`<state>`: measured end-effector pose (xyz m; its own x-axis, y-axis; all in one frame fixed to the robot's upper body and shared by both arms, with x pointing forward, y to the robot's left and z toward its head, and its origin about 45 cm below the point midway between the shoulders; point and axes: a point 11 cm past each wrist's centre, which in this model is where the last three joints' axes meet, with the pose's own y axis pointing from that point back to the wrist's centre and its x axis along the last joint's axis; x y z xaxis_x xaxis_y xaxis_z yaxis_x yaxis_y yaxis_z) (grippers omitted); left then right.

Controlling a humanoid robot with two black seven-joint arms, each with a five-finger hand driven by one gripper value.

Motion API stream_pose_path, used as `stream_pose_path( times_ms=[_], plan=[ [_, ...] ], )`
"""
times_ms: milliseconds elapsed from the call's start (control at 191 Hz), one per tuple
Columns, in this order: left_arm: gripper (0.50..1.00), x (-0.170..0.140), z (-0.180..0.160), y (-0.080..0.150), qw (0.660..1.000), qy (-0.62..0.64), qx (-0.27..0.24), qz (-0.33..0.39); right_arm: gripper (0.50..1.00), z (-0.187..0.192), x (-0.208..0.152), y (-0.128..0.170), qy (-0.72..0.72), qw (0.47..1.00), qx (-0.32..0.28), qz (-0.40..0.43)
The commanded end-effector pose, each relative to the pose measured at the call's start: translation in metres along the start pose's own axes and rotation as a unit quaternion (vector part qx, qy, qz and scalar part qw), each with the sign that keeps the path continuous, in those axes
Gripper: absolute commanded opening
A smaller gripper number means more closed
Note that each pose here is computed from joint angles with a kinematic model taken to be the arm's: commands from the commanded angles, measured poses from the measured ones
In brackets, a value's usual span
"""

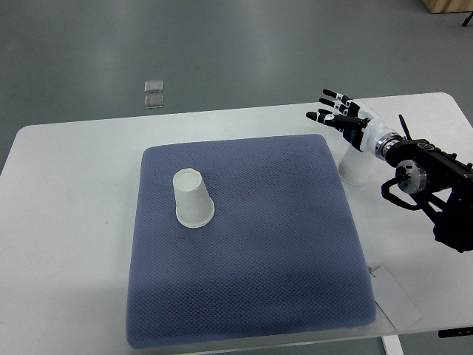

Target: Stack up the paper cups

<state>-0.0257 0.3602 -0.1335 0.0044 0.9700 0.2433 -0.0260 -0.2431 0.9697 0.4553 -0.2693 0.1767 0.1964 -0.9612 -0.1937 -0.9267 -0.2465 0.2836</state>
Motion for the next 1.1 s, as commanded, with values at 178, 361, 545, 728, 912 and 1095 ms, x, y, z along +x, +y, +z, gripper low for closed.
stream_pose_path(
  times_ms=[178, 361, 545, 728, 912, 1095],
  plan=[
    [1.000, -0.0005, 0.0000, 0.0000, 1.000, 0.000, 0.000, -0.001, 0.930, -0.0006, -0.0003, -0.0004, 0.000, 1.000, 0.001, 0.000],
    [1.000, 0.0000, 0.0000, 0.0000, 1.000, 0.000, 0.000, 0.000, 0.932, -0.0024, -0.0002, -0.0007, -0.002, 1.000, 0.003, 0.000],
    [1.000, 0.0000, 0.0000, 0.0000, 1.000, 0.000, 0.000, 0.000, 0.932, -0.0045, 0.0006, -0.0007, -0.003, 1.000, 0.005, 0.000],
    [1.000, 0.0000, 0.0000, 0.0000, 1.000, 0.001, 0.000, 0.000, 0.932, -0.0056, 0.0006, -0.0009, -0.004, 1.000, 0.006, 0.000],
    [1.000, 0.0002, -0.0001, 0.0000, 1.000, 0.001, 0.000, 0.001, 0.932, -0.0037, 0.0032, -0.0006, -0.004, 1.000, 0.004, 0.004],
    [1.000, 0.0000, 0.0000, 0.0000, 1.000, 0.001, 0.000, 0.000, 0.932, -0.0026, 0.0064, -0.0004, -0.004, 1.000, 0.003, 0.009]
  ],
)
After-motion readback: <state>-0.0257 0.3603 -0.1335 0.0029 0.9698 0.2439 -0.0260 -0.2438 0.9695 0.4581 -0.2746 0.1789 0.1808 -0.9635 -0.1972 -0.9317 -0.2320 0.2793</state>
